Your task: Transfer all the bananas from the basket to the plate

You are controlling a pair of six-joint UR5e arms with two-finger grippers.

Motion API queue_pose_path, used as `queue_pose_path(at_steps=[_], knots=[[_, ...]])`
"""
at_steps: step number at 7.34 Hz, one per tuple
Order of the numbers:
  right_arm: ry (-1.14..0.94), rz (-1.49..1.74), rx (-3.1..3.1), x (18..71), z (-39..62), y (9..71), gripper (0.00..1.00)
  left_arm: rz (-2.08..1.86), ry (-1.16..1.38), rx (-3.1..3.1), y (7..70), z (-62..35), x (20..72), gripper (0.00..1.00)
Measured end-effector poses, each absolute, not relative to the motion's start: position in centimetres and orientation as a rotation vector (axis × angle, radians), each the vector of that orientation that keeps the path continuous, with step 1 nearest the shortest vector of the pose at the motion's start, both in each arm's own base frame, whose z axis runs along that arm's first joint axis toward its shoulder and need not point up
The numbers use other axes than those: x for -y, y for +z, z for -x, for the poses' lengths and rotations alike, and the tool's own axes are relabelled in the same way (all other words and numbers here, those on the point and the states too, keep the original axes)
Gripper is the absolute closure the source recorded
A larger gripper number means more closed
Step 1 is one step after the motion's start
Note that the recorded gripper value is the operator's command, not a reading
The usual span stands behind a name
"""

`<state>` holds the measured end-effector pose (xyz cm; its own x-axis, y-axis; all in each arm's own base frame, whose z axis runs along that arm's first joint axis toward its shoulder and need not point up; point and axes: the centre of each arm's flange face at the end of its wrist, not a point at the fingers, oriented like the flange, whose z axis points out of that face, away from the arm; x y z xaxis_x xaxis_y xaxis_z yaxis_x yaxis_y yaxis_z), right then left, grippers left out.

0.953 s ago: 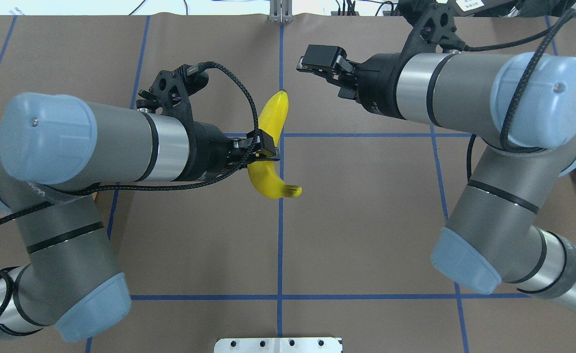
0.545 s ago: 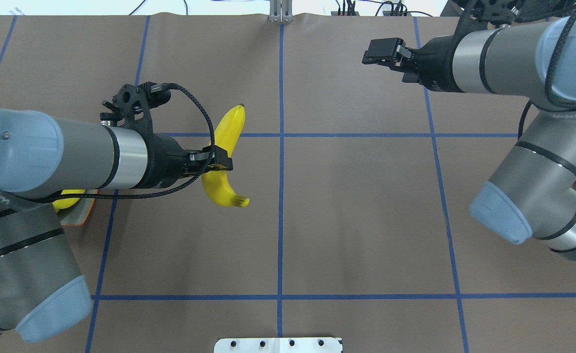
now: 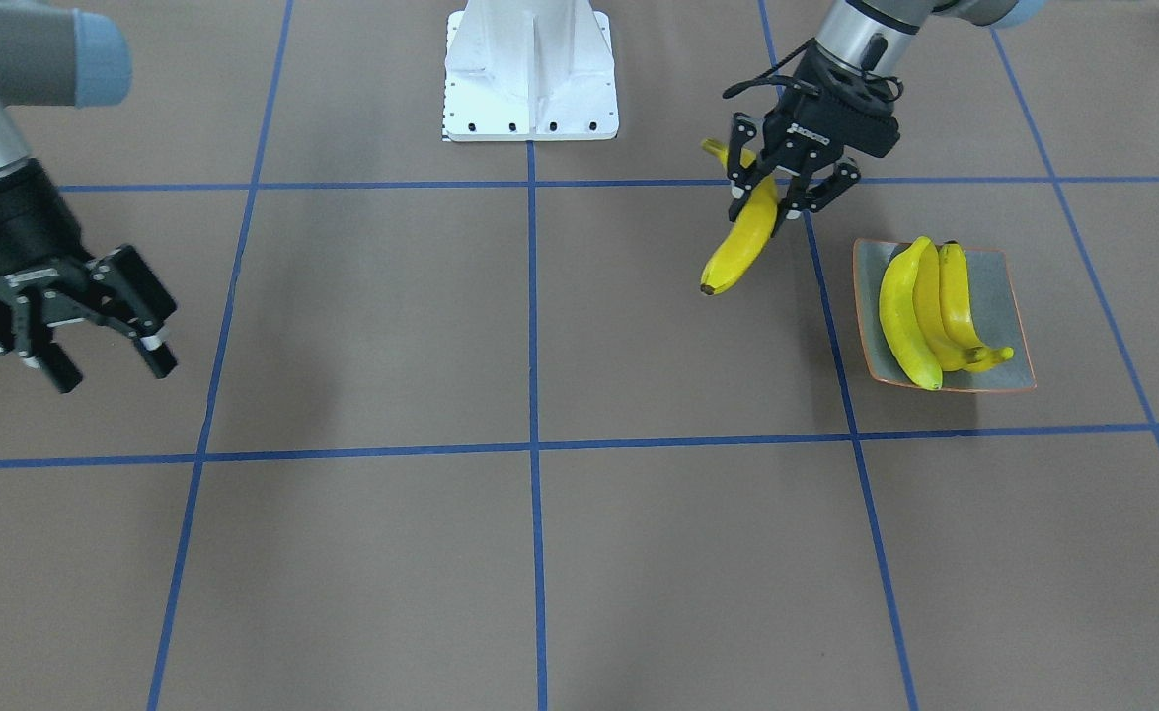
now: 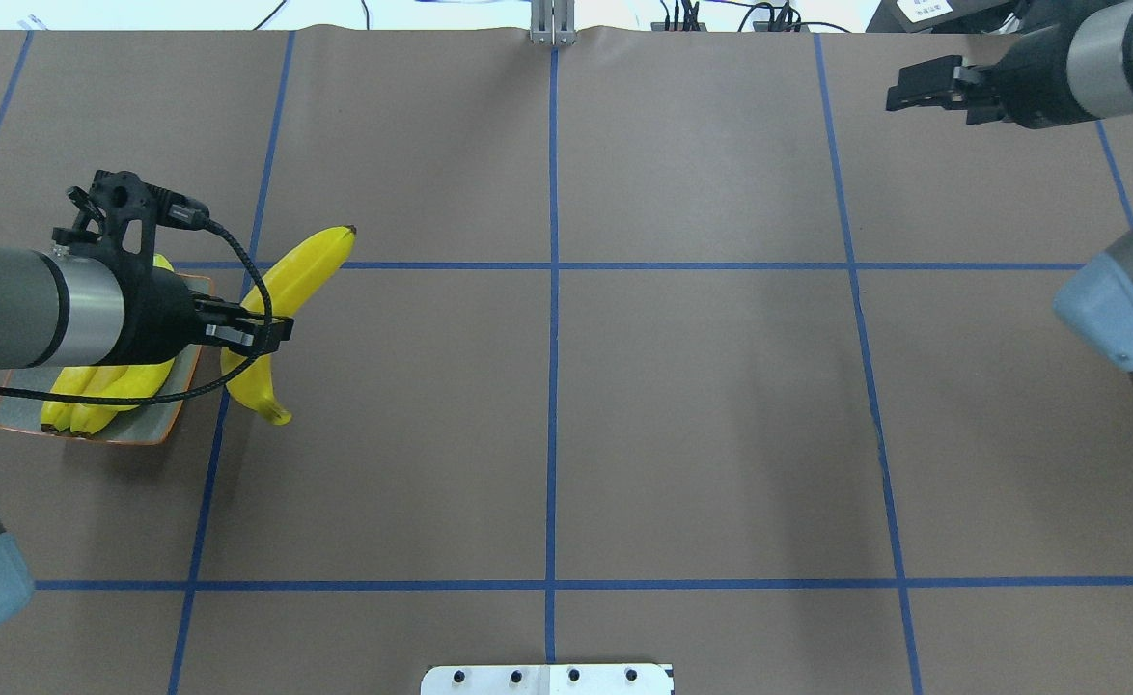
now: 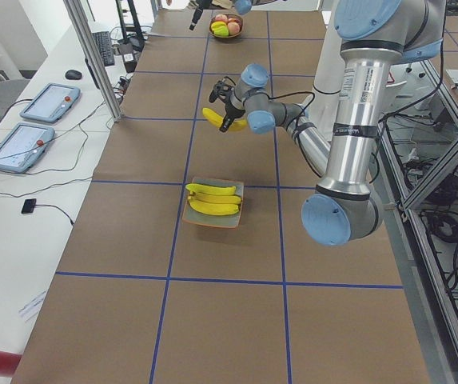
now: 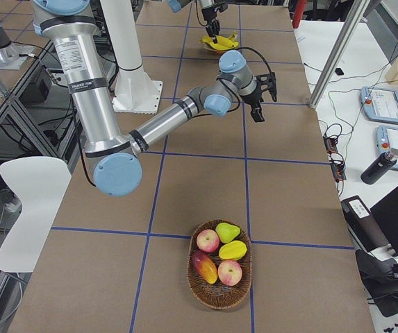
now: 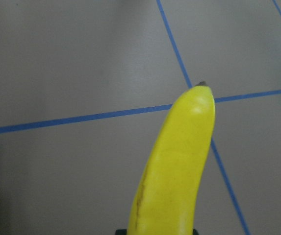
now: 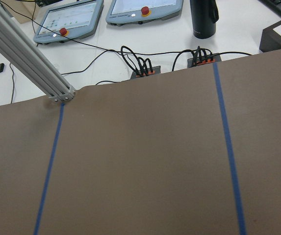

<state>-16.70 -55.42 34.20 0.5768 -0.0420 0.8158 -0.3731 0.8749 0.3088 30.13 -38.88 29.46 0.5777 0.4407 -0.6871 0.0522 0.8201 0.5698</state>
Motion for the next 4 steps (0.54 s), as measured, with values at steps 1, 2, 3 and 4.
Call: queue_pose_path(at_steps=[1, 2, 3, 4], knots=[[0.133, -0.482, 0.9, 56.3, 12.8, 37.9, 0.0, -0.64, 0.343, -0.86, 31.4, -28.4, 39.5, 1.0], [0.065, -0.483, 0.853, 56.8, 9.3, 41.6, 0.0, -0.688, 0.435, -0.786, 32.9, -26.7, 40.2, 1.0], [0.007, -0.483, 0.809, 56.9, 6.4, 45.1, 0.0, -0.735, 0.533, -0.707, 34.3, -25.0, 41.1, 1.0], [-0.038, -0.48, 0.78, 57.0, 4.1, 48.0, 0.0, -0.77, 0.627, -0.628, 35.8, -23.5, 42.1, 1.0]])
